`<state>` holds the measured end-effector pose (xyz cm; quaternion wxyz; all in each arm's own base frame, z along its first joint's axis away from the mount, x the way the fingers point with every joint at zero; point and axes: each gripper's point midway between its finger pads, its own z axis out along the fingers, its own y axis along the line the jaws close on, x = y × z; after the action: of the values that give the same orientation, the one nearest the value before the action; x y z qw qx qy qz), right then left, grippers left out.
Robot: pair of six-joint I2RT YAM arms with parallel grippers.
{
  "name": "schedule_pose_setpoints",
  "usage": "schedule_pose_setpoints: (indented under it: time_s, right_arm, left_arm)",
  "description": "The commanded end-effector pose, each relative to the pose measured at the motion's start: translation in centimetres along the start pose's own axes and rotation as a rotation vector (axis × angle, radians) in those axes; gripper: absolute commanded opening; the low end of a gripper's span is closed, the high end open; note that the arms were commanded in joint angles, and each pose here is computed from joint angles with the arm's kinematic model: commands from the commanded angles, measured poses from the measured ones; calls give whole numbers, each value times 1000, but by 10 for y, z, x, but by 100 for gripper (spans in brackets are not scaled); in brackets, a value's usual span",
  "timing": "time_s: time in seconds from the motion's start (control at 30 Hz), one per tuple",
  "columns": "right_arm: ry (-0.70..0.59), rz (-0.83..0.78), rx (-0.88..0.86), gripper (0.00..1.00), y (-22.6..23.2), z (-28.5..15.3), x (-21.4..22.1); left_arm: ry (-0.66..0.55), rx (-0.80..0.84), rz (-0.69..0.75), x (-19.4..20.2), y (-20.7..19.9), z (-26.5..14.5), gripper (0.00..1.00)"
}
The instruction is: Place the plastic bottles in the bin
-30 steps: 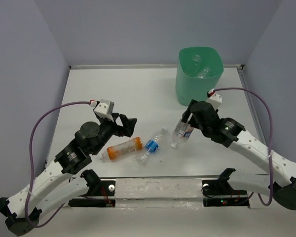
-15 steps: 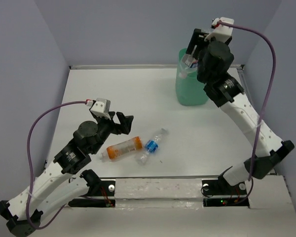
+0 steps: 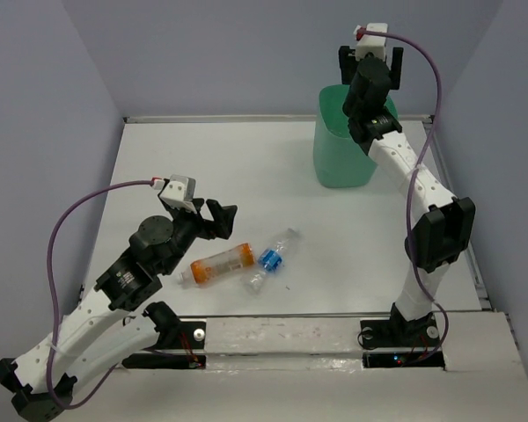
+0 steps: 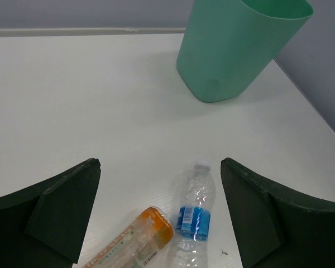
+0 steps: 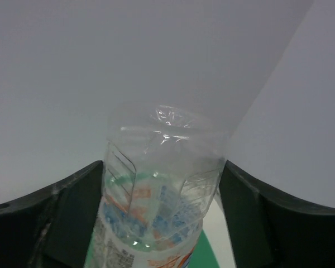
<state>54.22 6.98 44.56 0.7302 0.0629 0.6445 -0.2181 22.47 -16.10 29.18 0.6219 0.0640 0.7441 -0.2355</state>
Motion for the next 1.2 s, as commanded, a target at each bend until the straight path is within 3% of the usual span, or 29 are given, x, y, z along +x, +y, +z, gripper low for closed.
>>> schedule_pose_setpoints:
  time_s: [0.0, 0.2, 0.33, 0.4, 0.47, 0.5, 0.6, 0.63, 0.73, 0.87, 1.17]
  right_arm:
    - [-66, 78, -14, 100, -9, -10, -17]
    - [-37, 77, -112, 100, -5, -35, -38]
    - [-29, 144, -237, 100, 11, -96, -59]
    - [93, 187, -366, 99, 51, -143, -28]
    - [167, 275, -418, 98, 59, -183, -15]
    - [279, 324, -485, 98, 86, -220, 27]
    - [457, 459, -592, 98, 105, -279, 77]
    - [571, 516, -579, 98, 111, -299, 117]
    - [697, 583, -539, 98, 114, -333, 160]
    - [832, 555, -567, 98, 123, -387, 199]
    - [1004, 481, -498, 100, 149, -417, 259]
  left_arm:
    - [-39, -6, 4, -8, 2, 0, 99]
    - [-32, -8, 8, -7, 3, 2, 99]
    - [-42, -31, 2, -9, 8, 2, 99]
    - [-54, -48, -3, -12, 12, 1, 99]
    - [-58, -54, -7, -12, 14, 1, 99]
    - [-60, -55, -8, -13, 15, 0, 99]
    - [-60, -44, -10, -13, 12, 0, 99]
    - [-62, -39, -12, -15, 11, 0, 99]
    - [-65, -27, -15, -16, 10, -1, 99]
    - [-64, -28, -21, -15, 10, -1, 99]
    - [-57, -6, -27, -14, 6, -2, 99]
